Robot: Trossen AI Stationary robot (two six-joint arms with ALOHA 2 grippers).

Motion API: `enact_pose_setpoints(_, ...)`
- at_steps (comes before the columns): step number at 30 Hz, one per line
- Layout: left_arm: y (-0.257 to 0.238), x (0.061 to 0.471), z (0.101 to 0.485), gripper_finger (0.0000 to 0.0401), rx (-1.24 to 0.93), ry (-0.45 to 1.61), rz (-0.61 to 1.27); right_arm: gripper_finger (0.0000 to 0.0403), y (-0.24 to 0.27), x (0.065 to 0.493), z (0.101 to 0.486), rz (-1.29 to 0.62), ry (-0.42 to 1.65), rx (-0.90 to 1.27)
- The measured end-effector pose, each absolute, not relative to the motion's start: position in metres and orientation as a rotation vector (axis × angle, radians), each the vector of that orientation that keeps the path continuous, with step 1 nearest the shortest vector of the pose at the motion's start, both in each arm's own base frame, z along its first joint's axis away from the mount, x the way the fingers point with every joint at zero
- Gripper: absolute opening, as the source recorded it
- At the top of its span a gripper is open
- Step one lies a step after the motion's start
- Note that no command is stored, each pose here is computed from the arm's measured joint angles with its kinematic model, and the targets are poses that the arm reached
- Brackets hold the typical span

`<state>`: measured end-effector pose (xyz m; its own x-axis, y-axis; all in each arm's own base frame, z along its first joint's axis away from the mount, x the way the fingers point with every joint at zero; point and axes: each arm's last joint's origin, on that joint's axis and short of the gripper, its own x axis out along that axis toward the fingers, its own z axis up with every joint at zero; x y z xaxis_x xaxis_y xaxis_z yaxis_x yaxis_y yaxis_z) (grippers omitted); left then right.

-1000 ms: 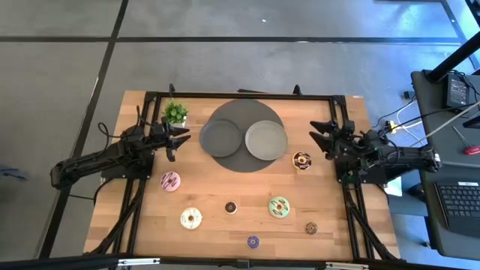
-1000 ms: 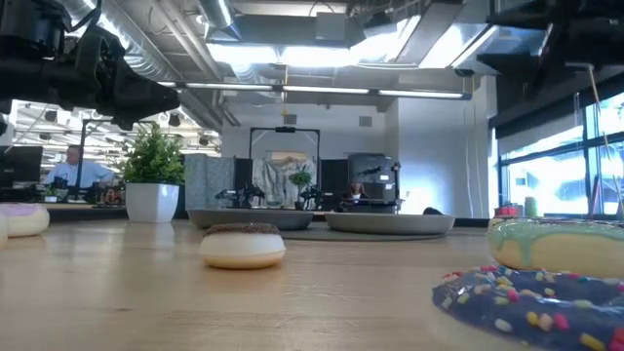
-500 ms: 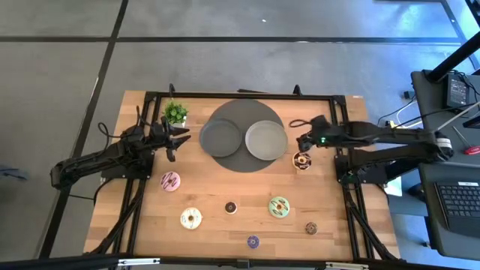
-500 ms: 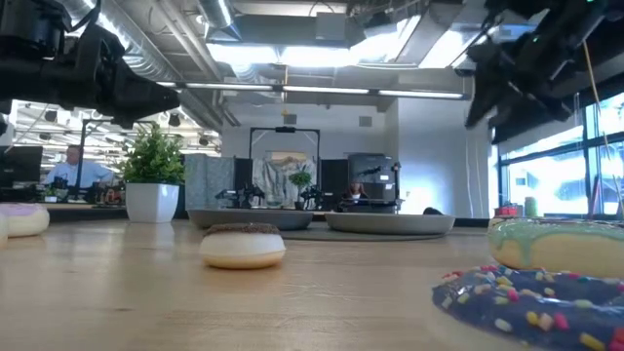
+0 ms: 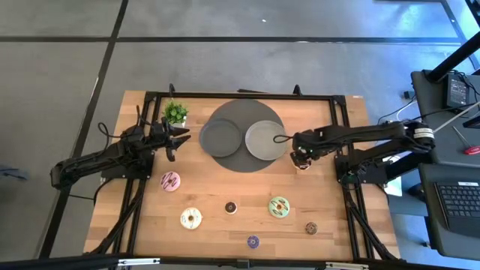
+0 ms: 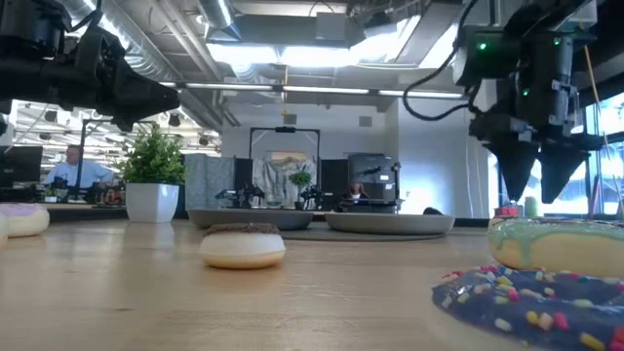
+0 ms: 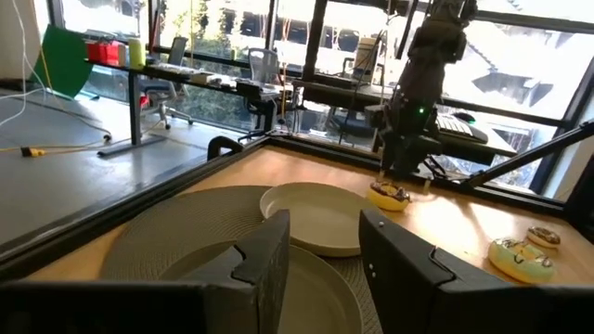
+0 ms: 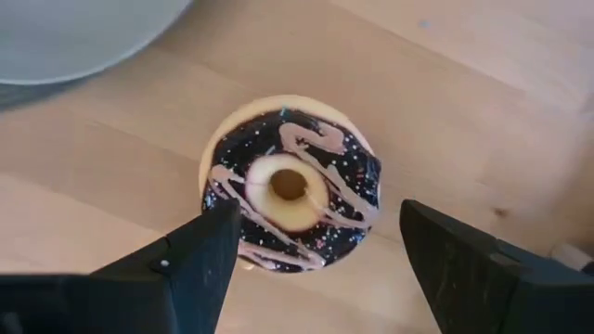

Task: Pick & Place donuts
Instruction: Put the large black donut on the gray plate

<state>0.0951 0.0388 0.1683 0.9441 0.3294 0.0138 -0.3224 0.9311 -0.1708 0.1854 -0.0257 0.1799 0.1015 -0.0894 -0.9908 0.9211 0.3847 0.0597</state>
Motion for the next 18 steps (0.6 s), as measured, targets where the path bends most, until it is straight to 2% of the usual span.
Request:
enact_pose_setpoints(8, 0.039, 0.095, 0.168, 0.0128, -0.168, -0.042, 0.334, 0.029, -0.028, 0.19, 0.169, -0.961, 1.276, 0.842)
enact_pose_setpoints(18, 0.039, 0.095, 0.168, 0.0128, -0.168, -0.042, 0.334, 0.0218, -0.029, 0.195, 0.156, -0.957, 1.362, 0.777)
